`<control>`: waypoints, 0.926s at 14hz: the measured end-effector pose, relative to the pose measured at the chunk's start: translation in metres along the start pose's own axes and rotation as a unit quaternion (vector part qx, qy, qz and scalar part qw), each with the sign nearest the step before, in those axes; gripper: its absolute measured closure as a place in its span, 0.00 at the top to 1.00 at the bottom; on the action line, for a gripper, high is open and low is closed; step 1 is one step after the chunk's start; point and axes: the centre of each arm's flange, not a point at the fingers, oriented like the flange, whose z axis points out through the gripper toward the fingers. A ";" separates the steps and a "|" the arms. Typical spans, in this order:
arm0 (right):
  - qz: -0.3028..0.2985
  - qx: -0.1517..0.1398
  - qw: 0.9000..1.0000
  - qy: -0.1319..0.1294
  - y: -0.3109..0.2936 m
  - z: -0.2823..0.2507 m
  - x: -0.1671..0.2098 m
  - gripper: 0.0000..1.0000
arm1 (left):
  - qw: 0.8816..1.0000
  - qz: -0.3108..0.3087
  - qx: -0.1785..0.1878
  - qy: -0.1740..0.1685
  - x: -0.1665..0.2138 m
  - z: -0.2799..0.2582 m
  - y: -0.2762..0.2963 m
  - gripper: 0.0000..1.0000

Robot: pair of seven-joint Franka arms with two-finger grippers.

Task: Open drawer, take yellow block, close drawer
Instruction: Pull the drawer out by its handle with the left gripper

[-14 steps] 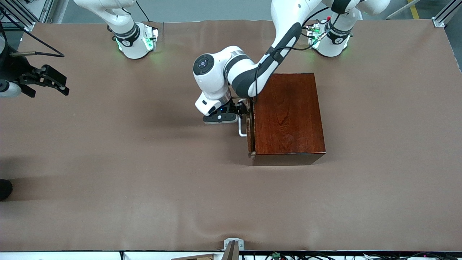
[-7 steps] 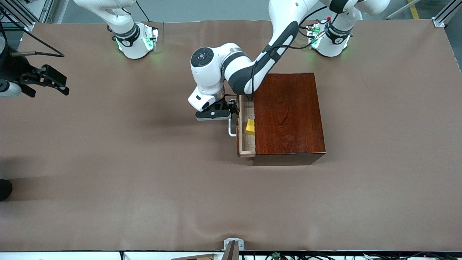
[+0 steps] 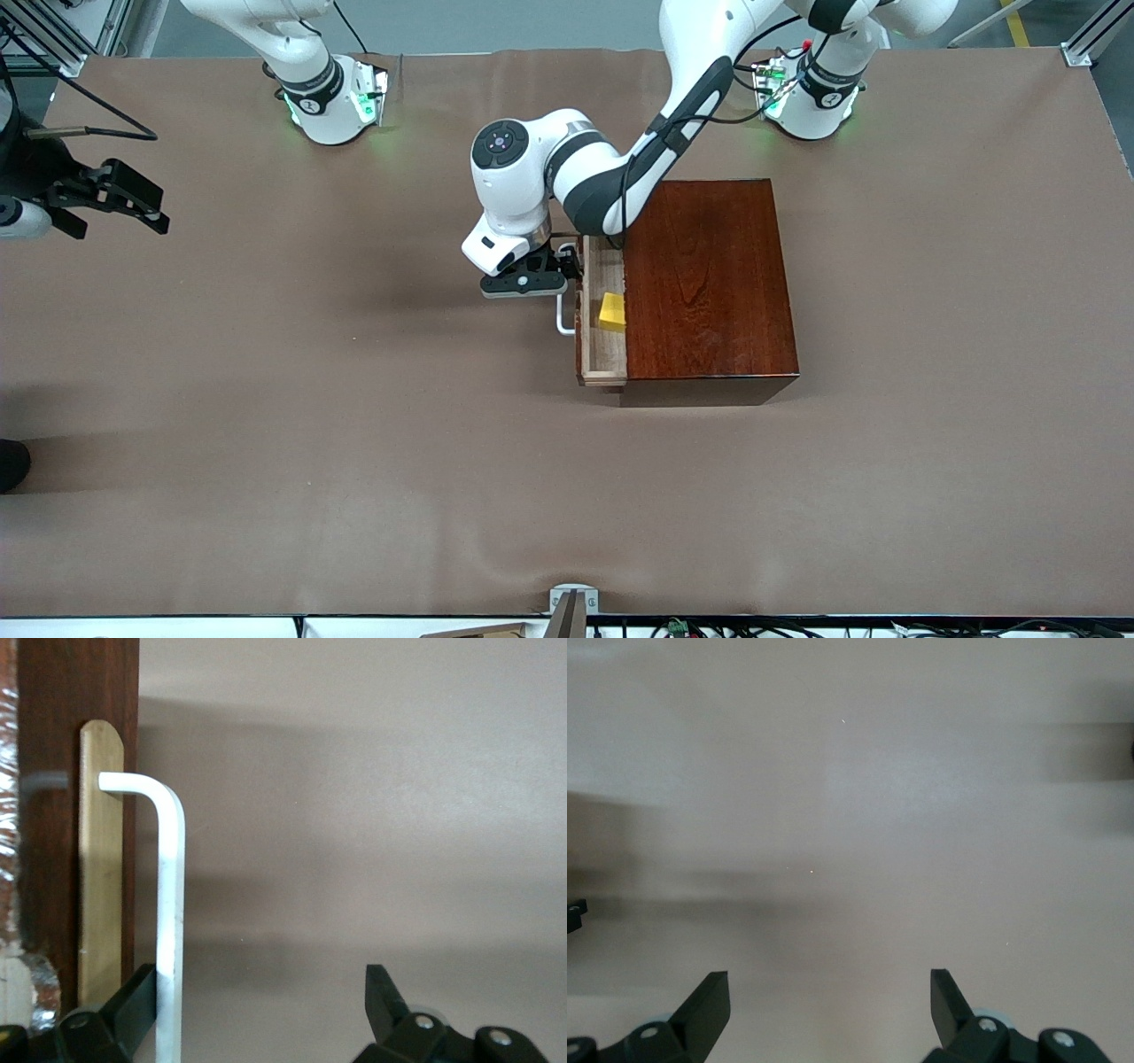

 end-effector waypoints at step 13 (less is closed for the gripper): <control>-0.001 0.002 1.000 -0.013 -0.001 0.011 0.004 1.00 | 0.999 -0.003 -0.044 0.003 -0.003 -0.001 0.013 1.00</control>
